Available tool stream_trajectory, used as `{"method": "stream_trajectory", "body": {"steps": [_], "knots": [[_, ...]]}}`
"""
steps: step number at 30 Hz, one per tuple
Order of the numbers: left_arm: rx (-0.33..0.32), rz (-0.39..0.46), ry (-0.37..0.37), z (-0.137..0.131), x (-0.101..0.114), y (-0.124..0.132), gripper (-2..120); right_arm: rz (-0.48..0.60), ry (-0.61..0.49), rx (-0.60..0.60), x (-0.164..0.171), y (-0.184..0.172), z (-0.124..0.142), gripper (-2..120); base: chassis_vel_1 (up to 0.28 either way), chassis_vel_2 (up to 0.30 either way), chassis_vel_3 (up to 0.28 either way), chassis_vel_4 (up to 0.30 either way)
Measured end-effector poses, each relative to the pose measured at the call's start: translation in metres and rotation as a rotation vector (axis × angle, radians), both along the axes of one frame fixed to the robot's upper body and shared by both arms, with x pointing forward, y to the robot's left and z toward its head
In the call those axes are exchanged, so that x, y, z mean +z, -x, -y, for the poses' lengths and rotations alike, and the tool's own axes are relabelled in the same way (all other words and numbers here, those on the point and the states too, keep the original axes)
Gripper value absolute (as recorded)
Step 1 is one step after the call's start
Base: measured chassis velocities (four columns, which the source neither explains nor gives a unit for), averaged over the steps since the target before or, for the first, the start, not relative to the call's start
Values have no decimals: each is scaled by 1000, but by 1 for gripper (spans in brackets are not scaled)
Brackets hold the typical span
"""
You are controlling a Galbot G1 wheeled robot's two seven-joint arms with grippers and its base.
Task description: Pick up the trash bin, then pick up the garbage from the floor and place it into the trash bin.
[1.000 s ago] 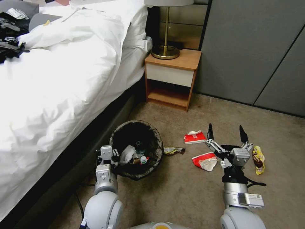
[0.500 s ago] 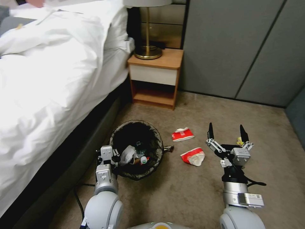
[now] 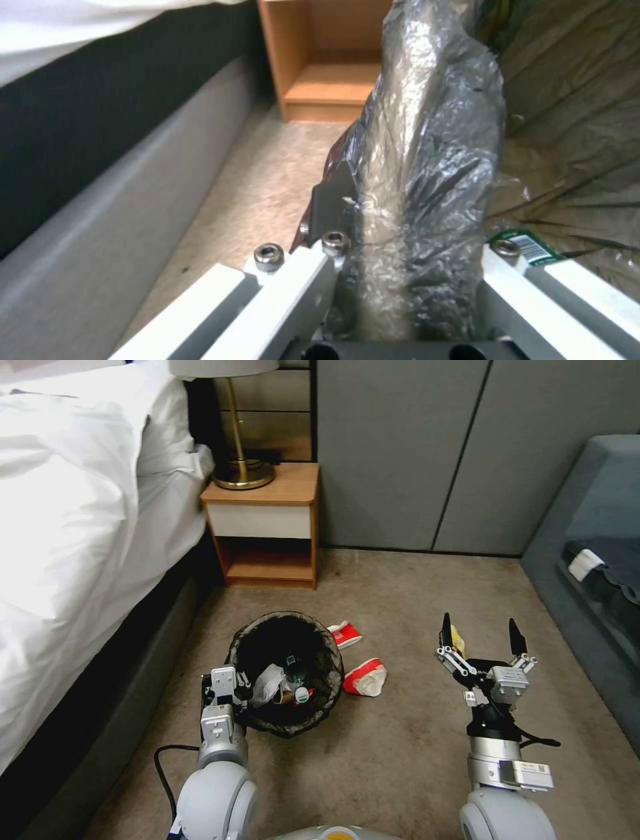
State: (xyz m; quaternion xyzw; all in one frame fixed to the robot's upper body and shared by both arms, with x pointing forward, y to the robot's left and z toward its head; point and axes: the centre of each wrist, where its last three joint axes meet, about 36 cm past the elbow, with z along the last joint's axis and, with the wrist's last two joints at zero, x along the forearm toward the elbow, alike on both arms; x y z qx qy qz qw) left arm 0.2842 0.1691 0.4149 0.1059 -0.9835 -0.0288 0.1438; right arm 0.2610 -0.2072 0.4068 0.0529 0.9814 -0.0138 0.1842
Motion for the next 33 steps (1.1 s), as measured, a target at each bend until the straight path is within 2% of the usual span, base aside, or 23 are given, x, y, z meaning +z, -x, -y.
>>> {"method": "stream_trajectory", "body": {"steps": [5, 27, 33], "knots": [[4, 21, 7, 0, 0, -1, 0, -2, 1, 4, -1, 0, 0, 100, -54, -54, -54, -56], [7, 20, 15, 2, 0, -1, 0, -8, 6, 1, -3, -1, 2, 100, -2, -2, -1, -1], [7, 16, 16, 3, -1, -2, 0, -7, 5, 0, -4, -3, 2, 100, -111, 106, 101, -124]]}}
